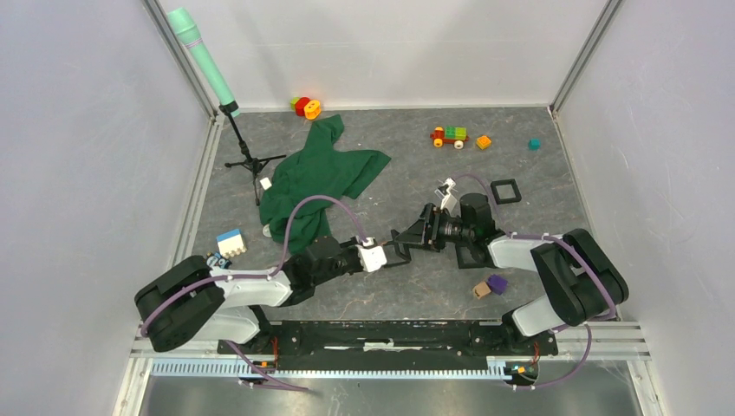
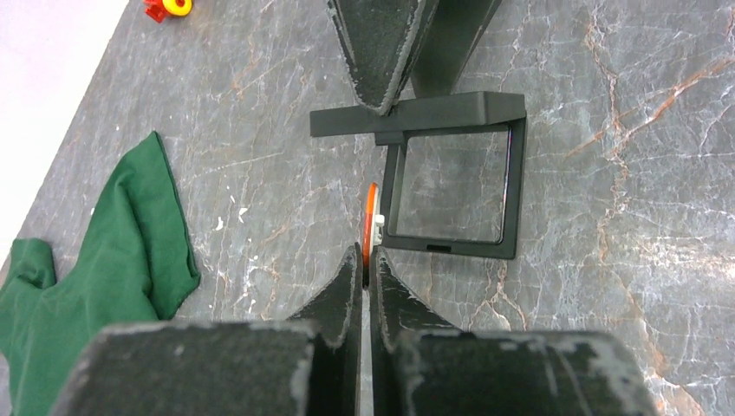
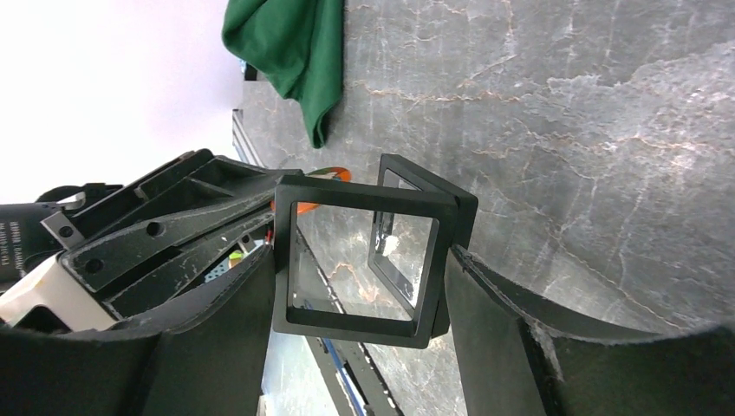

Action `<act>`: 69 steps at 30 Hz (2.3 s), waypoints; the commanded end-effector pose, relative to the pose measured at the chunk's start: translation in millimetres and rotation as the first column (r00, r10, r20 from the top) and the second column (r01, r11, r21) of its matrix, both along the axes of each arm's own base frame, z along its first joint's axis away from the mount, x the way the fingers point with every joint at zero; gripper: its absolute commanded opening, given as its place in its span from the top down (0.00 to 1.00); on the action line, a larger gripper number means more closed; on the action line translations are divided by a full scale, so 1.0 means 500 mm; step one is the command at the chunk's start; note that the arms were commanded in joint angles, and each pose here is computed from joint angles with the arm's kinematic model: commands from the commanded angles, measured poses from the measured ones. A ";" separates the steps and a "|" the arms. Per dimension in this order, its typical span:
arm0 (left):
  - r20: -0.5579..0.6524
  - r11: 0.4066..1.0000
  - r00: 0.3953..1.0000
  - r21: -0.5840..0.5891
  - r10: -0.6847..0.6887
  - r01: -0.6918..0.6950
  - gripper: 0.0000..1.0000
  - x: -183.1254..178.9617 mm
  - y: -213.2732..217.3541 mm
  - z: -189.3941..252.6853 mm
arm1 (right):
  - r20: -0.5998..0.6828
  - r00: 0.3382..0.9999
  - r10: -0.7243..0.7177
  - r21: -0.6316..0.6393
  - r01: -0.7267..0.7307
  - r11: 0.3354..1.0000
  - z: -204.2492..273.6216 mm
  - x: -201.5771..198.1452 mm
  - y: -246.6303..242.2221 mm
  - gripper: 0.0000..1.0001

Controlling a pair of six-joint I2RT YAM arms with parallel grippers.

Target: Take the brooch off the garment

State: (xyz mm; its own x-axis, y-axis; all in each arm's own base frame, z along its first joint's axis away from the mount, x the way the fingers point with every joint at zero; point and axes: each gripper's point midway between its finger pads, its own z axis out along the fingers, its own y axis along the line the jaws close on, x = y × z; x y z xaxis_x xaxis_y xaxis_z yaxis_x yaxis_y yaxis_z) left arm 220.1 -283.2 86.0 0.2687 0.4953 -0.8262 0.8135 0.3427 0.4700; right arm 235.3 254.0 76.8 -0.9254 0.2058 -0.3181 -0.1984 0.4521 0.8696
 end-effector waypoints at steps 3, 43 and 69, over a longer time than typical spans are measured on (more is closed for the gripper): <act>0.110 0.994 0.992 -0.089 -0.056 0.066 0.98 0.007 -0.037 0.054 | 0.056 0.998 0.023 0.082 -0.028 0.996 0.041 0.005 0.014 0.37; 0.045 0.987 0.987 -0.038 -0.155 0.157 0.52 -0.010 -0.089 0.011 | 0.051 0.999 -0.006 0.064 0.003 0.998 0.029 0.016 0.010 0.38; -0.389 0.862 0.832 -0.155 0.397 -0.483 0.00 0.037 0.036 0.113 | 0.230 0.967 -0.106 -0.434 0.199 0.879 -0.049 0.134 -0.118 0.38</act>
